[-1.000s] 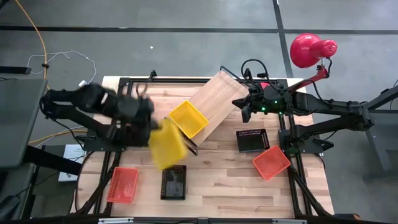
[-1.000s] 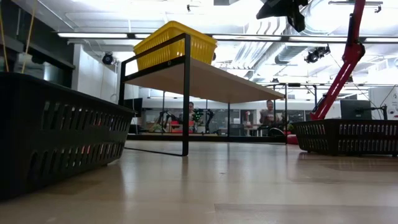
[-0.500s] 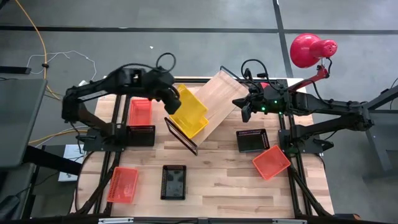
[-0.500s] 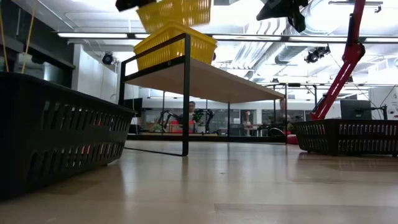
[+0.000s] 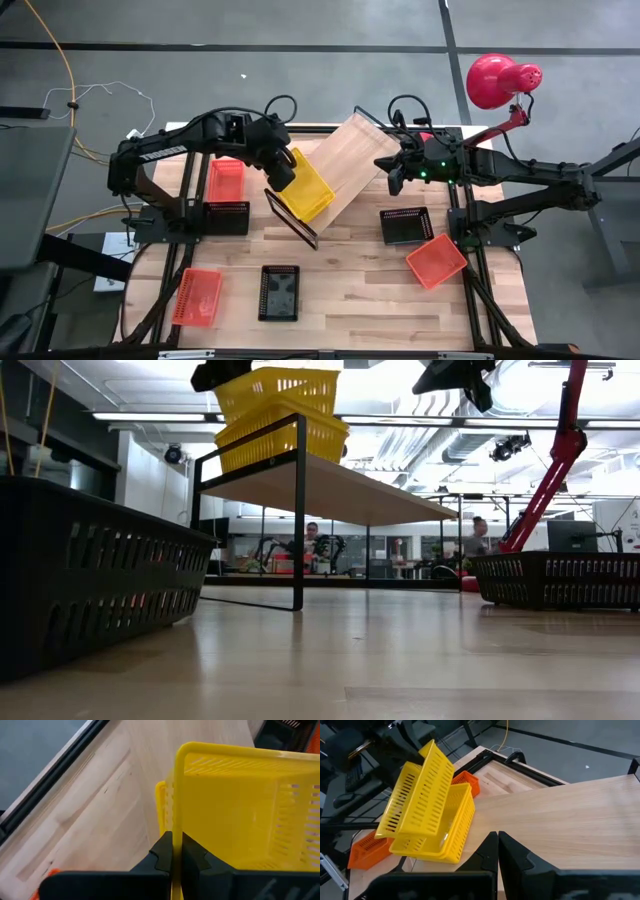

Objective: Stack baskets on shelf by color
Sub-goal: Stack the yellow bin on top of the yellow bin on the shelf

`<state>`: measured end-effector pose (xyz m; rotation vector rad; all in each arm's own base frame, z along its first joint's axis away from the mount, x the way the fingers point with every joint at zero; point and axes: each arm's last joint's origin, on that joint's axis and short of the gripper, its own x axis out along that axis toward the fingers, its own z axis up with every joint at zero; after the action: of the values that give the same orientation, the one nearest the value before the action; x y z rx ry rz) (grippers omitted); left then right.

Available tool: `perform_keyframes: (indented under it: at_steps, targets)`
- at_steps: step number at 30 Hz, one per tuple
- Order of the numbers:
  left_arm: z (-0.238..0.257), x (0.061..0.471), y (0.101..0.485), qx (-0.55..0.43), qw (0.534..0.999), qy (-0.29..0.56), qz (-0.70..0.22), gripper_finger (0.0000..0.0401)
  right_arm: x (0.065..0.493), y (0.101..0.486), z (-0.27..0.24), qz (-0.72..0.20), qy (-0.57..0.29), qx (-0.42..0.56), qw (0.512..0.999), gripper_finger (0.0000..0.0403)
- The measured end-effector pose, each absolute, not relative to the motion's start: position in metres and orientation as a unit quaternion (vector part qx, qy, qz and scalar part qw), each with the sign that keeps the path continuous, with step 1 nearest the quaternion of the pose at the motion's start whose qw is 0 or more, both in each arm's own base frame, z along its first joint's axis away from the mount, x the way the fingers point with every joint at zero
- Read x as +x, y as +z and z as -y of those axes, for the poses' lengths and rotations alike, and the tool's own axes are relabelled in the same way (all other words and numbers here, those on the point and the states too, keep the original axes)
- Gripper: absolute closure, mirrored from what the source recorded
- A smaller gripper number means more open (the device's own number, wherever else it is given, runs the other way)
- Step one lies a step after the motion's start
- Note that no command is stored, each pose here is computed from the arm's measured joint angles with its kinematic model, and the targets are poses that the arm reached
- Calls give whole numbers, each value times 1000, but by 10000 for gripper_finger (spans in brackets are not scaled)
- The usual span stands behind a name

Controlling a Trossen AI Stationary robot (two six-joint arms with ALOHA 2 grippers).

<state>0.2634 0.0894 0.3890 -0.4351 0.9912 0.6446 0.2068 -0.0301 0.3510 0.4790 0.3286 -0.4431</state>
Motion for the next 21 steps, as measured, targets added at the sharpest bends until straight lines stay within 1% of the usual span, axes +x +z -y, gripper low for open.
perform_keyframes:
  at_steps: [11, 21]
  targets:
    - [-87, 265, 380, -232, 800, 287, -473, 401, 206, 351, 32, -160, -221, 233, 933, 402]
    - [-87, 265, 380, -227, 801, 290, -472, 401, 206, 351, 32, -160, -221, 233, 933, 402]
